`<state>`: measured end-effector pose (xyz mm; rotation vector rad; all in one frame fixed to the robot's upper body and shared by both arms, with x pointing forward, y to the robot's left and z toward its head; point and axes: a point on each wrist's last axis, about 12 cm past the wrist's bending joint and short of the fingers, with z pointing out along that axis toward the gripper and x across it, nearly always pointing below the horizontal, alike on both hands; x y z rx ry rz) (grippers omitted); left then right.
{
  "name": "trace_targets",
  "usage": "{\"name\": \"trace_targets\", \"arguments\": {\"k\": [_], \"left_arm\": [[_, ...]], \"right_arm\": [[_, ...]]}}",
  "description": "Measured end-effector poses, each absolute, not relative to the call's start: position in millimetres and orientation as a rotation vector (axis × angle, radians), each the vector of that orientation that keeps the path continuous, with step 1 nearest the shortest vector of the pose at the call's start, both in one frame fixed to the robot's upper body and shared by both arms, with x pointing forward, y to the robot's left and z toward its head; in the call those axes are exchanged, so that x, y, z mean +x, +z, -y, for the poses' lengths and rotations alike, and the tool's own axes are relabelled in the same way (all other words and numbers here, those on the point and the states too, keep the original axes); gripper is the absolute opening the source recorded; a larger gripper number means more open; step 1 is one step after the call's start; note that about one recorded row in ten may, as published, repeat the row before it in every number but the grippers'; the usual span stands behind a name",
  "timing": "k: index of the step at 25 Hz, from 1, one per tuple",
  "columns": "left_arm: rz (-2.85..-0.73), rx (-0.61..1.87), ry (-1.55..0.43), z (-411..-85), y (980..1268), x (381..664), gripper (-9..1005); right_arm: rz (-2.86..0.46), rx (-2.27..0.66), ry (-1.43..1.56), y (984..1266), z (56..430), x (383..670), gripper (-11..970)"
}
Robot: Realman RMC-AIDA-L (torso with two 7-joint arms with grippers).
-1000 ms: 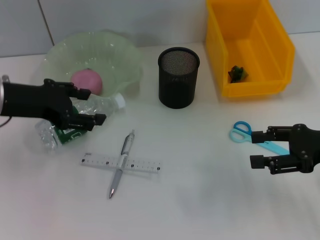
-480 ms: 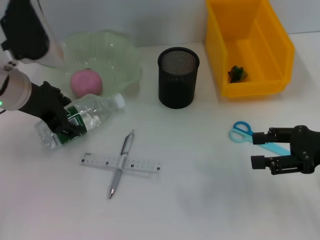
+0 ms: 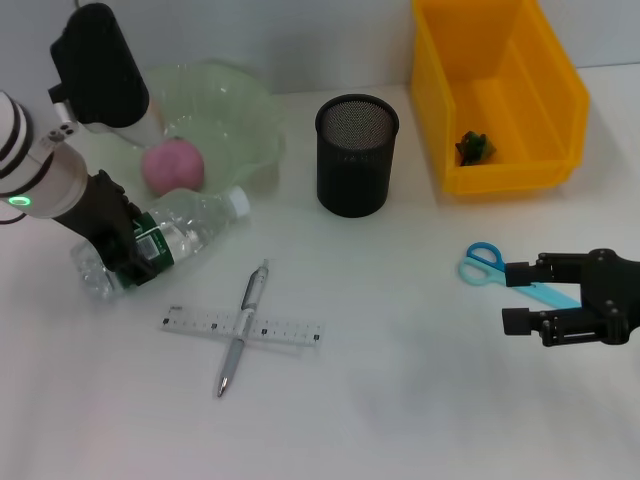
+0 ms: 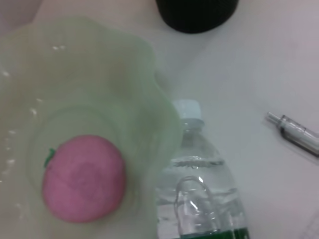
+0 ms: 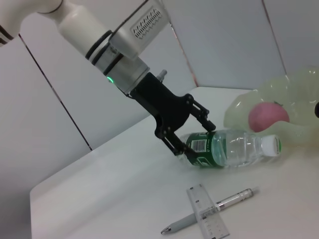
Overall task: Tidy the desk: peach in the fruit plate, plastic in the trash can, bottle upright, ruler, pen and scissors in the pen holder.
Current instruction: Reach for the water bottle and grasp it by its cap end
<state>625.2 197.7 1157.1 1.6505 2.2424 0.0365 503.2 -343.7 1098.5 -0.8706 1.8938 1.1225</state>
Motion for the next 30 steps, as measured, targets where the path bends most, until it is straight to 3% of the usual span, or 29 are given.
{"name": "trace_targets", "arguments": {"k": [10, 19, 30], "left_arm": [[-2.258, 1.702, 0.016, -190.9, 1156.3, 624.0, 785], [-2.148, 1.683, -0.189, -178.1, 1176.5, 612.4, 785], [-2.153, 1.583, -0.204, -143.5, 1156.9, 630.9, 784]], "right_arm": [[-1.894, -0.866, 1.118, 1100.1, 345.1, 504.5, 802], [-1.896, -0.858, 1.111, 1100.1, 346.8, 504.2, 802], [-1.897, -0.860, 1.108, 1100.3, 347.5, 504.3, 802]]}}
